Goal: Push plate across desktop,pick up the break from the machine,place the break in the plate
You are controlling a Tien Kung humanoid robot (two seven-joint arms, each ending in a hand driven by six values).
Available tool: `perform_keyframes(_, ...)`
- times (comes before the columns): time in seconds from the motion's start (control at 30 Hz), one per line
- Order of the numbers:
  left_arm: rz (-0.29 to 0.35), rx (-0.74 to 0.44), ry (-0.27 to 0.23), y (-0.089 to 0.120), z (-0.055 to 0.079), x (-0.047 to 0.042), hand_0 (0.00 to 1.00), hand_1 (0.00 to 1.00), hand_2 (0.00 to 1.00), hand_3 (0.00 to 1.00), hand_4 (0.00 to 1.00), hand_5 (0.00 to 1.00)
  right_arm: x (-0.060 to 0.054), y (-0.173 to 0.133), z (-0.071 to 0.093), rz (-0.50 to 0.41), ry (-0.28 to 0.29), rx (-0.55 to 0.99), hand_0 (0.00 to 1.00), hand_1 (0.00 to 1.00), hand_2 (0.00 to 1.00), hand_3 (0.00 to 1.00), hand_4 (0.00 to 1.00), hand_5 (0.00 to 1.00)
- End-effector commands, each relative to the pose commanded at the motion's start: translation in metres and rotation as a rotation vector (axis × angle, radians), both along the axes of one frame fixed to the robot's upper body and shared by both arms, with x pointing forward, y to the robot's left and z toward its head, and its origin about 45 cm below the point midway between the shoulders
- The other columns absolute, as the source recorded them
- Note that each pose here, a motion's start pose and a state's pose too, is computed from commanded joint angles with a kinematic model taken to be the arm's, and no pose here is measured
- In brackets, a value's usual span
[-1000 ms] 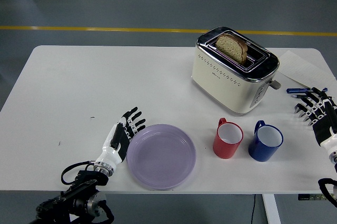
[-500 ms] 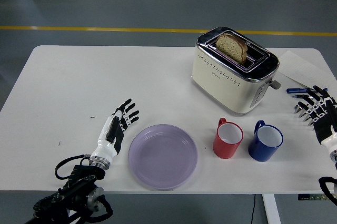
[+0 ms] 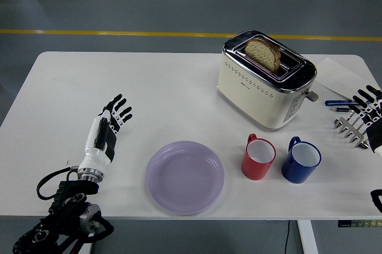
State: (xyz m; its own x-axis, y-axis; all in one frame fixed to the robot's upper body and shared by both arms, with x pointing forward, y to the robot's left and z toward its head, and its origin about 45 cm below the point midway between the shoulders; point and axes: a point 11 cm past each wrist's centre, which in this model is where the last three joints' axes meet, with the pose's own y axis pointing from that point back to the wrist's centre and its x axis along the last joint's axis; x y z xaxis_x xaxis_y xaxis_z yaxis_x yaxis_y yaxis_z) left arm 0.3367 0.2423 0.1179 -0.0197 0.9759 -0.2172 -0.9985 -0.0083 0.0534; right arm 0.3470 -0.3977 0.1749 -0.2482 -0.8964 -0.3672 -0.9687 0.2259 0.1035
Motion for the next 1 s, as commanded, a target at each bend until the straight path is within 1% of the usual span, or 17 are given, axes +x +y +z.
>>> perform_keyframes(0.03,0.009,0.007,-0.001,0.007,0.004,-0.0025,0.773,0.787,0.829,0.841,0.490,0.998,0.004,-0.005,0.008,-0.003,-0.009,-0.025,0.692,0.667,0.659,0.645,0.501,0.517)
perform_keyframes(0.13,0.026,0.027,-0.012,0.023,0.016,-0.0066,0.773,0.787,0.829,0.841,0.490,0.998,0.009,-0.013,0.020,-0.014,-0.024,-0.067,0.692,0.667,0.659,0.645,0.501,0.517)
perform_keyframes(0.23,0.016,0.018,0.012,0.044,0.022,-0.0194,0.780,0.783,0.815,0.828,0.498,0.998,0.019,-0.025,0.039,-0.048,-0.049,-0.117,0.692,0.668,0.660,0.645,0.500,0.514)
perform_keyframes(0.3,0.014,0.018,0.014,0.053,0.027,-0.0265,0.780,0.783,0.815,0.828,0.498,0.998,0.024,-0.031,0.048,-0.059,-0.052,-0.159,0.692,0.668,0.660,0.645,0.500,0.514)
perform_keyframes(0.33,0.013,0.019,0.013,0.054,0.028,-0.0275,0.780,0.783,0.815,0.828,0.498,0.998,0.025,-0.032,0.049,-0.061,-0.052,-0.166,0.692,0.668,0.660,0.645,0.500,0.514)
perform_keyframes(0.37,0.018,0.033,0.014,0.062,0.031,-0.0320,0.780,0.783,0.815,0.828,0.498,0.998,0.030,-0.036,0.057,-0.060,-0.051,-0.219,0.692,0.668,0.660,0.645,0.500,0.514)
perform_keyframes(0.4,0.023,0.040,0.009,0.067,0.035,-0.0343,0.786,0.786,0.817,0.829,0.500,0.998,0.034,-0.038,0.063,-0.057,-0.051,-0.260,0.713,0.685,0.685,0.665,0.507,0.498)
perform_keyframes(0.43,0.029,0.045,0.002,0.071,0.039,-0.0359,0.786,0.786,0.817,0.829,0.500,0.998,0.038,-0.039,0.068,-0.051,-0.051,-0.299,0.713,0.685,0.685,0.665,0.507,0.498)
perform_keyframes(0.47,0.034,0.047,-0.002,0.073,0.041,-0.0366,0.786,0.786,0.817,0.829,0.500,0.998,0.040,-0.039,0.071,-0.048,-0.050,-0.326,0.713,0.685,0.685,0.665,0.507,0.498)
perform_keyframes(0.57,0.063,0.050,-0.027,0.082,0.050,-0.0392,0.786,0.786,0.817,0.829,0.500,0.998,0.053,-0.038,0.084,-0.012,-0.034,-0.455,0.713,0.685,0.685,0.665,0.507,0.498)
perform_keyframes(0.6,0.068,0.050,-0.031,0.084,0.052,-0.0395,0.787,0.787,0.818,0.831,0.511,0.998,0.057,-0.036,0.088,-0.002,-0.032,-0.491,0.751,0.720,0.713,0.719,0.567,0.465)
perform_keyframes(0.7,0.085,0.048,-0.049,0.089,0.059,-0.0411,0.787,0.787,0.818,0.831,0.511,0.998,0.073,-0.026,0.098,0.060,-0.001,-0.648,0.751,0.720,0.713,0.719,0.567,0.465)
perform_keyframes(0.77,0.089,0.046,-0.053,0.091,0.062,-0.0419,0.787,0.787,0.818,0.831,0.511,0.998,0.084,-0.015,0.108,0.089,0.004,-0.765,0.751,0.720,0.713,0.719,0.567,0.465)
perform_keyframes(0.8,0.089,0.046,-0.053,0.092,0.063,-0.0421,0.786,0.786,0.808,0.817,0.511,0.998,0.088,-0.010,0.112,0.099,-0.001,-0.811,0.774,0.750,0.740,0.745,0.663,0.489)
perform_keyframes(0.9,0.092,0.051,-0.052,0.095,0.064,-0.0426,0.786,0.786,0.808,0.817,0.511,0.998,0.102,0.011,0.124,0.137,-0.015,-0.946,0.774,0.750,0.740,0.745,0.663,0.489)
perform_keyframes(0.97,0.097,0.050,-0.050,0.097,0.064,-0.0432,0.786,0.786,0.808,0.817,0.511,0.998,0.110,0.023,0.128,0.165,-0.013,-1.013,0.774,0.750,0.740,0.745,0.663,0.489)
perform_keyframes(1.0,0.102,0.049,-0.047,0.099,0.063,-0.0441,0.787,0.785,0.800,0.801,0.512,0.998,0.115,0.032,0.130,0.189,-0.006,-1.059,0.815,0.785,0.775,0.777,0.733,0.502)
